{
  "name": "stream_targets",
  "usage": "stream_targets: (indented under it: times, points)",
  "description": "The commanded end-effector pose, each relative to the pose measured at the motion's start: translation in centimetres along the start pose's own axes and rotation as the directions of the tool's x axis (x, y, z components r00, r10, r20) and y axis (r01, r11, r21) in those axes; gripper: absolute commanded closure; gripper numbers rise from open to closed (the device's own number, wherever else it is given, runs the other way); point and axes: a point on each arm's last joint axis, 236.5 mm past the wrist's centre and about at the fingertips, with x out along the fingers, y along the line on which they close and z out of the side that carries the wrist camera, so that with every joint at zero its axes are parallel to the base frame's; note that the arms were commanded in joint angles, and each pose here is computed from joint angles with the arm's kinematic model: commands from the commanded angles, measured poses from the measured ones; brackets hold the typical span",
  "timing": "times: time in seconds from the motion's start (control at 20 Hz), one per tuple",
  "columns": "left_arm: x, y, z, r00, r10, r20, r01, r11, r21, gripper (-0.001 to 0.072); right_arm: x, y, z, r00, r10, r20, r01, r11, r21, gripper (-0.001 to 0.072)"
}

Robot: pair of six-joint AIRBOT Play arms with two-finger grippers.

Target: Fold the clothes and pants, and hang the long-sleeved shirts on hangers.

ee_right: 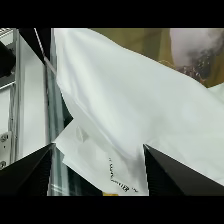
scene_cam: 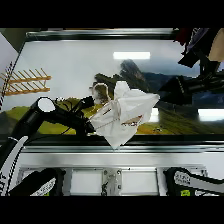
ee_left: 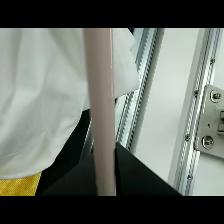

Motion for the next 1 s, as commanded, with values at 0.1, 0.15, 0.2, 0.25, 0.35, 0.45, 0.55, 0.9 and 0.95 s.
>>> stream_targets:
  times: [0.1, 0.15, 0.2, 0.25, 0.35, 0.45, 0.55, 0.9, 0.95]
  points:
    - [0.0, 0.0, 0.0, 1.0, 0.001, 0.0, -0.001, 1.0, -0.001, 0.0689, 0.8, -1.5, -2.4, 0.995, 0.089, 0.04, -0.086, 0.993, -0.083, 0.01]
    - [0.0, 0.1, 0.0, 1.0, 0.001, 0.0, -0.001, 1.0, -0.001, 0.069, 1.1, -1.6, -2.6, 0.994, 0.101, 0.04, -0.098, 0.992, -0.075, 0.01]
    - [0.0, 0.1, 0.0, 1.0, 0.001, 0.0, -0.001, 1.0, -0.001, 0.069, 1.4, -1.7, -2.9, 0.993, 0.113, 0.043, -0.109, 0.991, -0.083, 0.01]
    - [0.0, 0.1, 0.0, 1.0, 0.002, 0.0, -0.002, 1.0, 0.0, 0.069, 1.8, -1.7, -3.1, 0.991, 0.124, 0.043, -0.12, 0.989, -0.091, 0.01]
    - [0.0, 0.1, 0.0, 1.0, 0.002, 0.0, -0.002, 1.0, 0.0, 0.069, 2.7, -1.7, -3.4, 0.987, 0.154, 0.038, -0.151, 0.985, -0.081, 0.01]
    - [0.0, 0.1, 0.0, 1.0, 0.002, 0.0, -0.002, 1.0, 0.0, 0.0689, 3.7, -1.7, -3.7, 0.982, 0.185, 0.034, -0.183, 0.981, -0.071, 0.01]
    - [0.0, 0.1, 0.0, 1.0, 0.003, 0.001, -0.003, 1.0, 0.0, 0.0689, 4.9, -1.7, -3.8, 0.974, 0.222, 0.044, -0.219, 0.974, -0.06, 0.01]
    - [0.0, 0.1, 0.0, 1.0, 0.002, 0.001, -0.002, 1.0, -0.001, 0.069, 7.8, -1.6, -3.1, 0.947, 0.305, 0.104, -0.303, 0.952, -0.042, 0.01]
    - [0.0, 0.1, 0.0, 1.0, 0.002, 0.001, -0.002, 1.0, -0.001, 0.0689, 8.0, -1.5, -3.1, 0.946, 0.309, 0.102, -0.306, 0.951, -0.044, 0.01]
